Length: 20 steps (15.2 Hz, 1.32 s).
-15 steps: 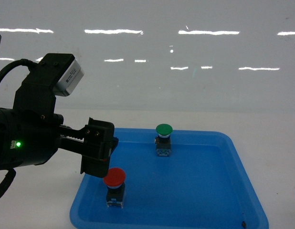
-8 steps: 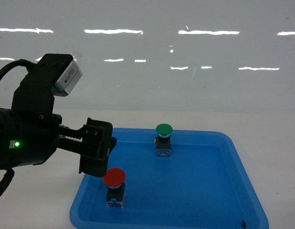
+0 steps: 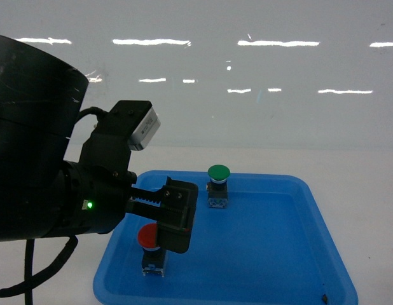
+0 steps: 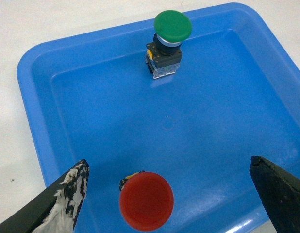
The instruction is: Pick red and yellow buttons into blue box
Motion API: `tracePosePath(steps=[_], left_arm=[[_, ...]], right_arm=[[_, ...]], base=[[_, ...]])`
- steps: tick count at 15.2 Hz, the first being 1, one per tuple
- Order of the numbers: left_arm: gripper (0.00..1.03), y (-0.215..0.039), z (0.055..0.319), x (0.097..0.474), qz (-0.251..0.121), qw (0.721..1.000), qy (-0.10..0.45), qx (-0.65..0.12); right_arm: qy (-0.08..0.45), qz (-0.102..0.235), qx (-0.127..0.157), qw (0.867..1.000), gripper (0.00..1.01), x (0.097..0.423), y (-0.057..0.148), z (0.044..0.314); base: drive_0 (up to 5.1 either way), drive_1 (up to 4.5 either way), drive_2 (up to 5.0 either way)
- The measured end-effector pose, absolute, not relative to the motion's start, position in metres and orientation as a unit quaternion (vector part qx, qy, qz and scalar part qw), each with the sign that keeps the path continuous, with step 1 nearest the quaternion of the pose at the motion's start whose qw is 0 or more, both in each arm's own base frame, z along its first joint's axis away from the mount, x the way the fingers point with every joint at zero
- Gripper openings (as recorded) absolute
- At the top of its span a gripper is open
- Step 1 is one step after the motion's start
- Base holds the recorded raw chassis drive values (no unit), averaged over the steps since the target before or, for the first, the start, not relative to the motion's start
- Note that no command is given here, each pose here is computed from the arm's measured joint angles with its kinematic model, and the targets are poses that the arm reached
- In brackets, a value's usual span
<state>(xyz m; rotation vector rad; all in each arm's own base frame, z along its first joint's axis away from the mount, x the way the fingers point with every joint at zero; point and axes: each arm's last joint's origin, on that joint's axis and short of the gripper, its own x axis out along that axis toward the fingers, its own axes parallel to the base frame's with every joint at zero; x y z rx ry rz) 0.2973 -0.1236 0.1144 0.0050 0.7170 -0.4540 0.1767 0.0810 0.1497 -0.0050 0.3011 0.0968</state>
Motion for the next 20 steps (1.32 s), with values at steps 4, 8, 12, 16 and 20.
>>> tracePosePath(steps=[4,8,12,16,20], left_arm=[[0.98,-0.140,0.067,0.304,-0.232,0.891,0.389,0.030],[0.98,-0.135,0.042,0.306,-0.221,0.888,0.400,0.051],[0.98,-0.126,0.033,0.310,-0.219,0.891,0.396,0.043],[0.56,-0.121,0.029,0.314,-0.213,0.893,0.395,0.040],[0.26,-0.118,0.030,0.316,-0.207,0.900,0.381,0.037]], right_arm=[[0.150,0.048,-0.002,0.988,0.30,0.177,0.081,0.150],[0.150,0.048,-0.002,0.988,0.30,0.177,0.081,0.150],[0.150,0.048,-0.003,0.988,0.30,0.177,0.081,0.150],[0.150,0.048,-0.003,0.988,0.30,0.177,0.081,0.150],[0.150,0.048,-0.002,0.988,0.30,0.177,0.081,0.150]], base=[[0.0,0.00,0.0],[0.0,0.00,0.0],[0.0,0.00,0.0],[0.0,0.00,0.0],[0.0,0.00,0.0]])
